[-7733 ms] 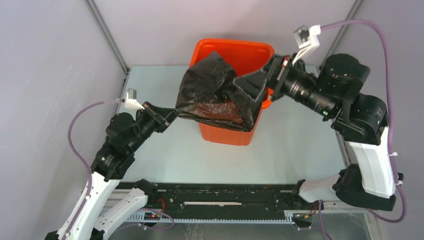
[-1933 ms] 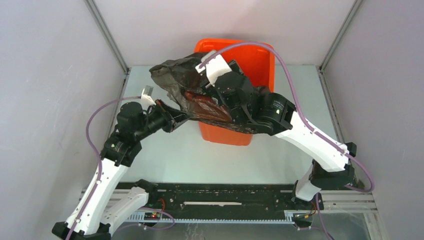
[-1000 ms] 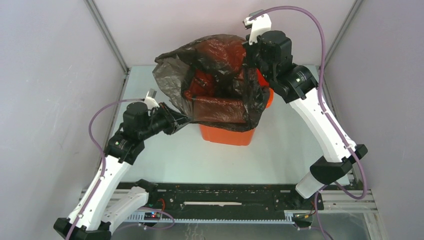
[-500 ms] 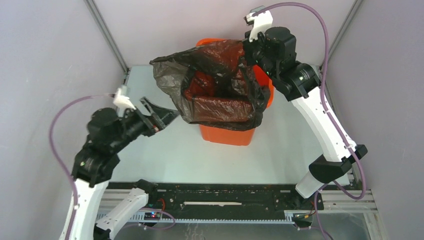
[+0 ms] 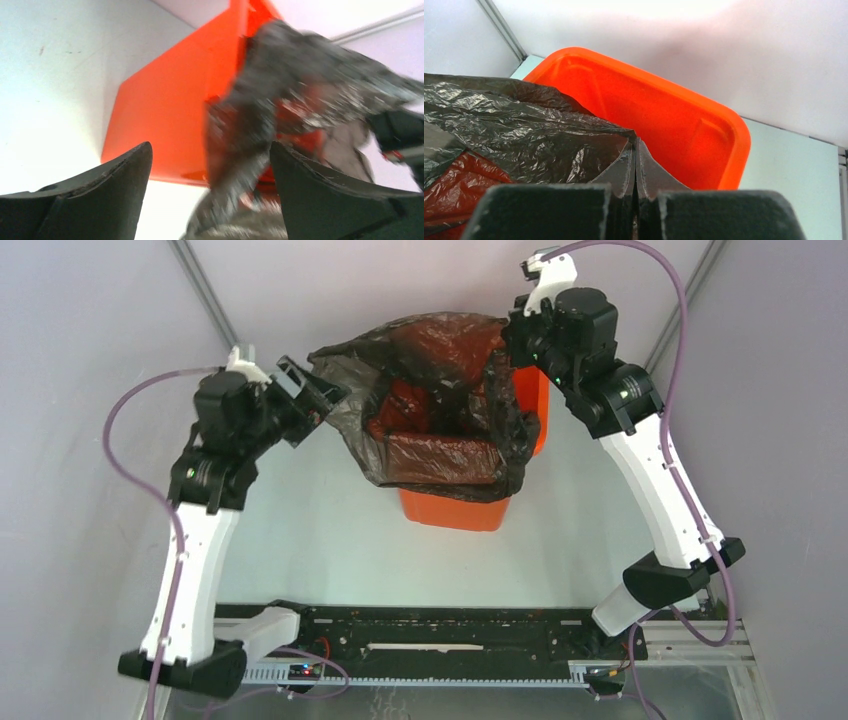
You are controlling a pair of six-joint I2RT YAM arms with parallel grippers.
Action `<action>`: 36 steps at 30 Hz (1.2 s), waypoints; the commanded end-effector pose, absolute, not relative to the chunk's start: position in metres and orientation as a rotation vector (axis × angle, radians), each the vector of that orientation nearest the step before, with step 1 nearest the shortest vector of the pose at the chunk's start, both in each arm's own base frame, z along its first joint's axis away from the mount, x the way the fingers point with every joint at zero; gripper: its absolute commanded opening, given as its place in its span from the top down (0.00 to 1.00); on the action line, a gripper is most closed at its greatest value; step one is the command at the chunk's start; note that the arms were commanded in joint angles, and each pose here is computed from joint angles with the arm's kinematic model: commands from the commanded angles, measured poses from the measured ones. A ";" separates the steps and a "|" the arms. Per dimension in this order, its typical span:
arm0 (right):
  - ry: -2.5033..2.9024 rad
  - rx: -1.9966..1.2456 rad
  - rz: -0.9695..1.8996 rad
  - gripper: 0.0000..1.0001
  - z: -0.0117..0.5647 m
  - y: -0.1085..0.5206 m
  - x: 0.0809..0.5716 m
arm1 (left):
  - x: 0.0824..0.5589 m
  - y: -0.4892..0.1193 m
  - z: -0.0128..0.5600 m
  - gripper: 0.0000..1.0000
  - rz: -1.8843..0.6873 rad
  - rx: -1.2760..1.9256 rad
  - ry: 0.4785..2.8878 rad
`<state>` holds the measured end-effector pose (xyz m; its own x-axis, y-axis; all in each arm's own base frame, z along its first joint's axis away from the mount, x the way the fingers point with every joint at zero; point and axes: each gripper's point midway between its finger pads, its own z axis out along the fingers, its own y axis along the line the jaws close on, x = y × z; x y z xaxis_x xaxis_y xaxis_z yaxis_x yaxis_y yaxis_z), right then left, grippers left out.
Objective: Put the trash bags into the trash bin
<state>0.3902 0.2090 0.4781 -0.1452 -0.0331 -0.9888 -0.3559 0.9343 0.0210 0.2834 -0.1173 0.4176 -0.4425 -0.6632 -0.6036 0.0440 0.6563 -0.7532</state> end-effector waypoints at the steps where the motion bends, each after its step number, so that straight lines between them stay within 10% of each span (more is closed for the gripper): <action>1: 1.662 -0.208 0.357 1.00 0.503 0.191 0.380 | 0.314 -0.108 0.447 0.11 -0.839 -0.485 1.766; 24: 1.656 -0.086 0.358 1.00 0.484 0.154 0.467 | 0.416 -0.115 0.401 0.69 -0.806 -0.500 1.884; 32: 1.650 -0.059 0.425 1.00 0.476 0.151 0.503 | 0.439 -0.126 0.373 0.71 -0.839 -0.508 1.958; 36: 1.668 -0.060 0.471 1.00 0.478 0.156 0.496 | 0.428 -0.121 0.396 0.52 -0.802 -0.440 1.919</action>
